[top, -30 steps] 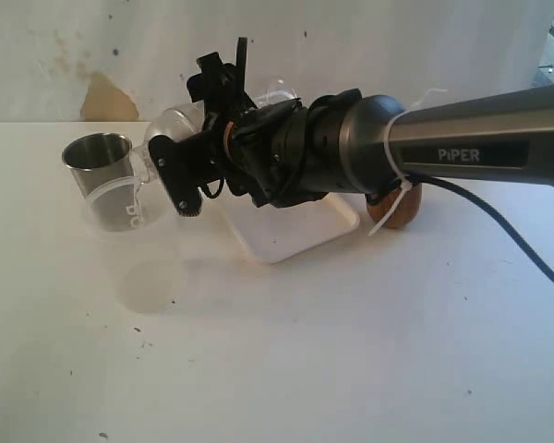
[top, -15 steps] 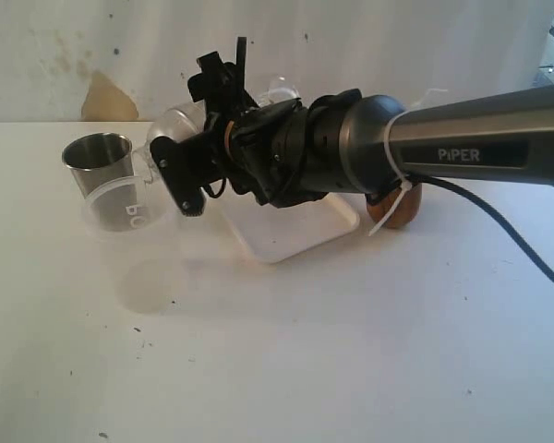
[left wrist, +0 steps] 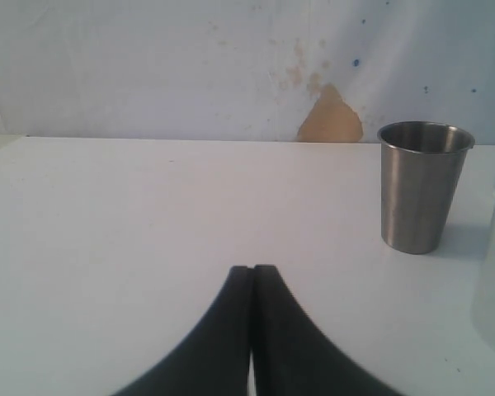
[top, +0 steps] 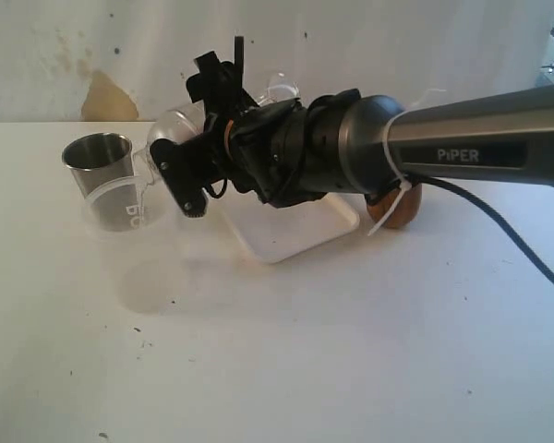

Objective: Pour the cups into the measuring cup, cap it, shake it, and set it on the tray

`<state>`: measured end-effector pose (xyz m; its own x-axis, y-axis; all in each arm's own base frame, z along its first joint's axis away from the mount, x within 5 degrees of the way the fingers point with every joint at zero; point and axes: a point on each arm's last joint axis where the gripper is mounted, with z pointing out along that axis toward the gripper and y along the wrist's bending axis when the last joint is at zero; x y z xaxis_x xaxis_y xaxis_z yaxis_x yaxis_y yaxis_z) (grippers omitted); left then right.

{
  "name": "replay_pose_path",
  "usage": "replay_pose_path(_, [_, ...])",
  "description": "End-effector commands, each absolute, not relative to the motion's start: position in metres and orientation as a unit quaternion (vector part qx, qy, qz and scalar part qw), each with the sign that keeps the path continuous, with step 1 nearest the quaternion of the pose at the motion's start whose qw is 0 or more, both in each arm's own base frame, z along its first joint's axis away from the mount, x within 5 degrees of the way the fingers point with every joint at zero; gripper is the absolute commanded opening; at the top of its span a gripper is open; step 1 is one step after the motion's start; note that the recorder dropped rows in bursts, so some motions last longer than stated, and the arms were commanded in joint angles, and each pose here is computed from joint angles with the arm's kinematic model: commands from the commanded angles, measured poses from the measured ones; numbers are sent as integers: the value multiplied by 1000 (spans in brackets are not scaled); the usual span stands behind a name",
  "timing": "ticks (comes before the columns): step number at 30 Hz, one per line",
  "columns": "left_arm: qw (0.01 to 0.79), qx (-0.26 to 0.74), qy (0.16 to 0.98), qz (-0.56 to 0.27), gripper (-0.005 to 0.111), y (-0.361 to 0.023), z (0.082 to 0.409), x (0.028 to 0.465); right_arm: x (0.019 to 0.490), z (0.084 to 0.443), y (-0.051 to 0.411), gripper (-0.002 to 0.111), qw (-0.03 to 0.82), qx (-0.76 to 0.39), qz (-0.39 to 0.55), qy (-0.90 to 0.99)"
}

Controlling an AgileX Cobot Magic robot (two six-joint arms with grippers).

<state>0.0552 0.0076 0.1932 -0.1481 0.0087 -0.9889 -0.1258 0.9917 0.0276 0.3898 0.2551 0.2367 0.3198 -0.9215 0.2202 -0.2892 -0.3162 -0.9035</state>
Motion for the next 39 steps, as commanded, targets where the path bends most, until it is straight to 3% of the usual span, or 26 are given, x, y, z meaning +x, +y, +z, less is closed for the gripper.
replay_pose_path(1, [652,-39,756,49,0,7,192,55,390,252,254,0,397,-700,-429,410])
replay_pose_path(39, [652,-39,756,49,0,7,192,55,391,261,258,0,364,-723,-473,347])
